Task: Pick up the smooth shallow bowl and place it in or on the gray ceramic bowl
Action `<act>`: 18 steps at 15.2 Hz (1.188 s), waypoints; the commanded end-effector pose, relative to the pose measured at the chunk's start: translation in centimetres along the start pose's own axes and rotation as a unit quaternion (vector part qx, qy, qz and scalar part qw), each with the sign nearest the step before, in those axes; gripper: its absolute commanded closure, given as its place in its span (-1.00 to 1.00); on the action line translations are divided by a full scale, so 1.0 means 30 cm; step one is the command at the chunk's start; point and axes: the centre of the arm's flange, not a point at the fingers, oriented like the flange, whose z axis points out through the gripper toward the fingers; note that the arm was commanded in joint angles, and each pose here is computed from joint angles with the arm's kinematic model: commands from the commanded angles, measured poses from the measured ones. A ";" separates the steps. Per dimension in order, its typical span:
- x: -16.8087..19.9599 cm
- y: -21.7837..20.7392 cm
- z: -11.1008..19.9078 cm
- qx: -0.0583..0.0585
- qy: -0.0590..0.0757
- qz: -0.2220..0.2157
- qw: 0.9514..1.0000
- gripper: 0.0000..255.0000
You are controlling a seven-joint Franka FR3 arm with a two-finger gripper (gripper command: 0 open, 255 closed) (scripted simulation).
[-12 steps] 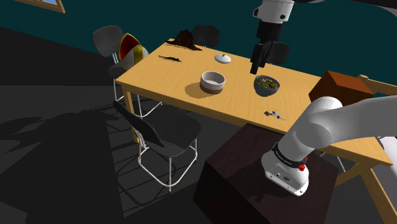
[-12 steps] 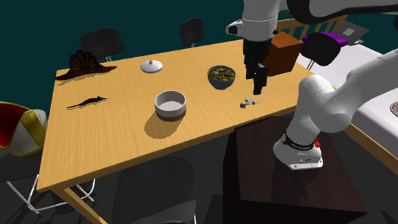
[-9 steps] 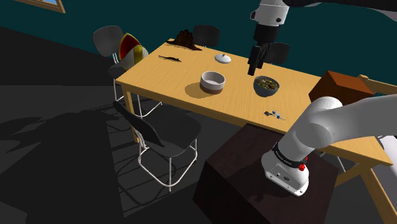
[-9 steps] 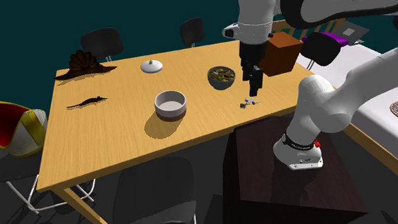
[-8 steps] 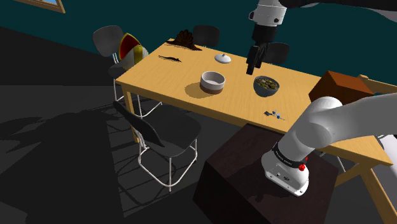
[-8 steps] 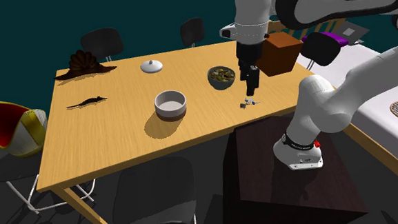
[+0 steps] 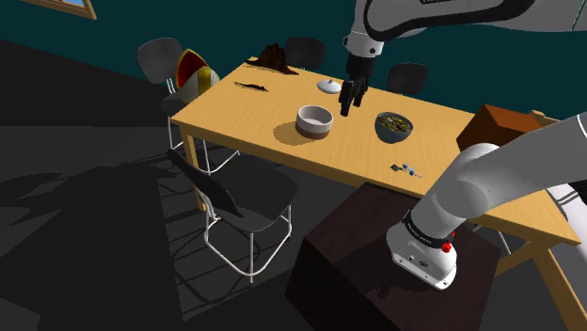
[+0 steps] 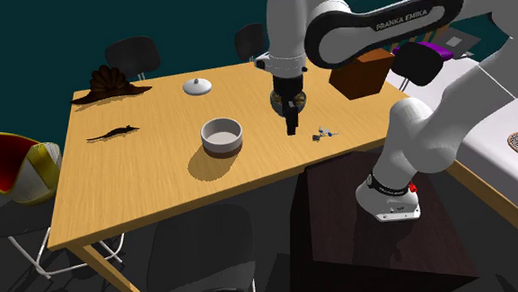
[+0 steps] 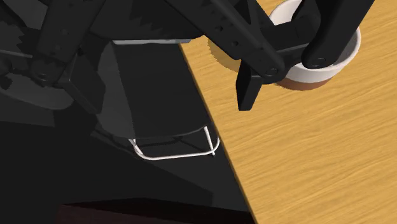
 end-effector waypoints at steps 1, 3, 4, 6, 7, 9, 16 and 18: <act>0.058 0.039 0.053 -0.003 0.002 -0.001 1.000 -1.00; 0.121 0.076 0.099 -0.005 0.004 -0.001 1.000 -1.00; 0.152 0.095 0.122 -0.007 0.004 -0.002 1.000 -1.00; 0.215 0.132 0.168 -0.009 0.006 -0.002 1.000 -1.00; 0.246 0.151 0.190 -0.010 0.006 -0.002 1.000 -1.00; 0.309 0.188 0.235 -0.013 0.008 -0.003 1.000 -1.00; 0.530 0.321 0.390 -0.021 0.012 -0.005 1.000 -1.00; 0.593 0.359 0.434 -0.024 0.013 -0.005 1.000 -1.00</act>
